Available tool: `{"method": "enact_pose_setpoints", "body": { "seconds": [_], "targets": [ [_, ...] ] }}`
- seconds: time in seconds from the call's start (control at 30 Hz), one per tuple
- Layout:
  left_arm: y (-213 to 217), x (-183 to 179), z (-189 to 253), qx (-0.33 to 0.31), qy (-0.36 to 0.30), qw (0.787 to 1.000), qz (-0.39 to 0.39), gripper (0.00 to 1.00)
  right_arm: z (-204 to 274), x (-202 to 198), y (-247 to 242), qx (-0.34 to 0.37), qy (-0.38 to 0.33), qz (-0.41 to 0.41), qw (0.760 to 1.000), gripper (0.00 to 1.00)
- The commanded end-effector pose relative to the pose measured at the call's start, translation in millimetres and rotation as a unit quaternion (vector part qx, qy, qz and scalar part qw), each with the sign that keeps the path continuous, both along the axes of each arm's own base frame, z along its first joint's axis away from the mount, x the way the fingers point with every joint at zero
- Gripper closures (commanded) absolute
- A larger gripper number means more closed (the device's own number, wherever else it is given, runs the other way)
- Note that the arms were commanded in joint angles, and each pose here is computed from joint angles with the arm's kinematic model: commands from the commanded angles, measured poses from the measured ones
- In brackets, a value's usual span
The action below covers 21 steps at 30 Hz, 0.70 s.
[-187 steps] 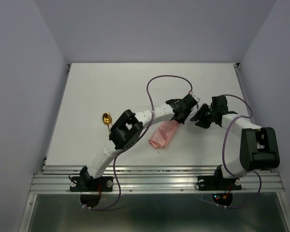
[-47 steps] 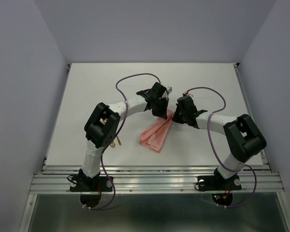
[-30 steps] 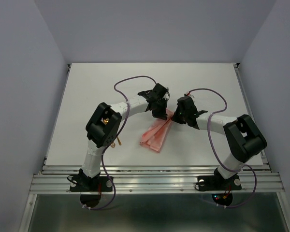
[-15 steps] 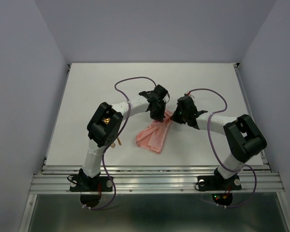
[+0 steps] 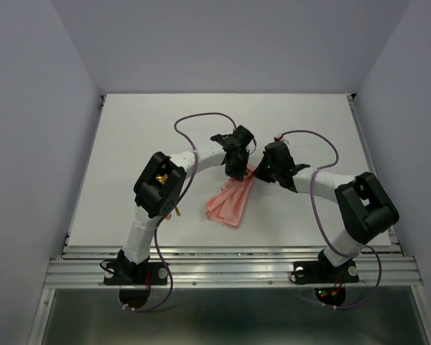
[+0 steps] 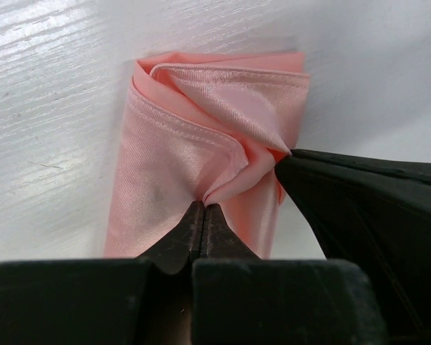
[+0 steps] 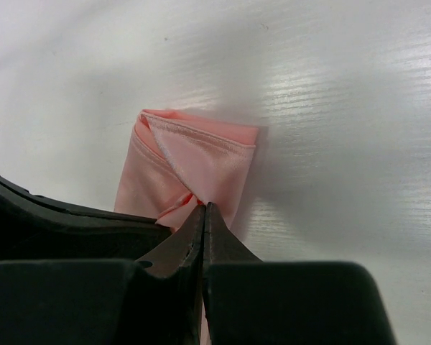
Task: Fold the napkin into a case and place the utensils inside
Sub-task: Stuff the top corner of the smaller-rectangle-folded napkin into the folded napkin.
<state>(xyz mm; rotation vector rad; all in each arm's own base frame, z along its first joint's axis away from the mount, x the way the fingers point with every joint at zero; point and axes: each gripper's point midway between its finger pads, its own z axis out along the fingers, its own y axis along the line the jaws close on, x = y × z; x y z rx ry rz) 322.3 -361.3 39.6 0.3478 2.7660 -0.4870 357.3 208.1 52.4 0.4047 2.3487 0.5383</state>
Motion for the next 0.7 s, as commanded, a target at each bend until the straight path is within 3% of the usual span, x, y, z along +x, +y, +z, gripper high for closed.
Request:
{"method": "enact_pose_setpoints", "body": {
  "seconds": [0.0,0.67],
  "targets": [
    [-9.6,7.3,13.9,-0.004,-0.014,1.0,0.002,1.0,24.3,7.6,13.6,0.032,-0.038,0.014,0.999,0.99],
    [-18.0,22.0,10.0,0.001,-0.021,0.999,0.029,1.0,25.2,-0.6,13.9,0.037,-0.038,0.028,0.998,0.99]
  ]
}}
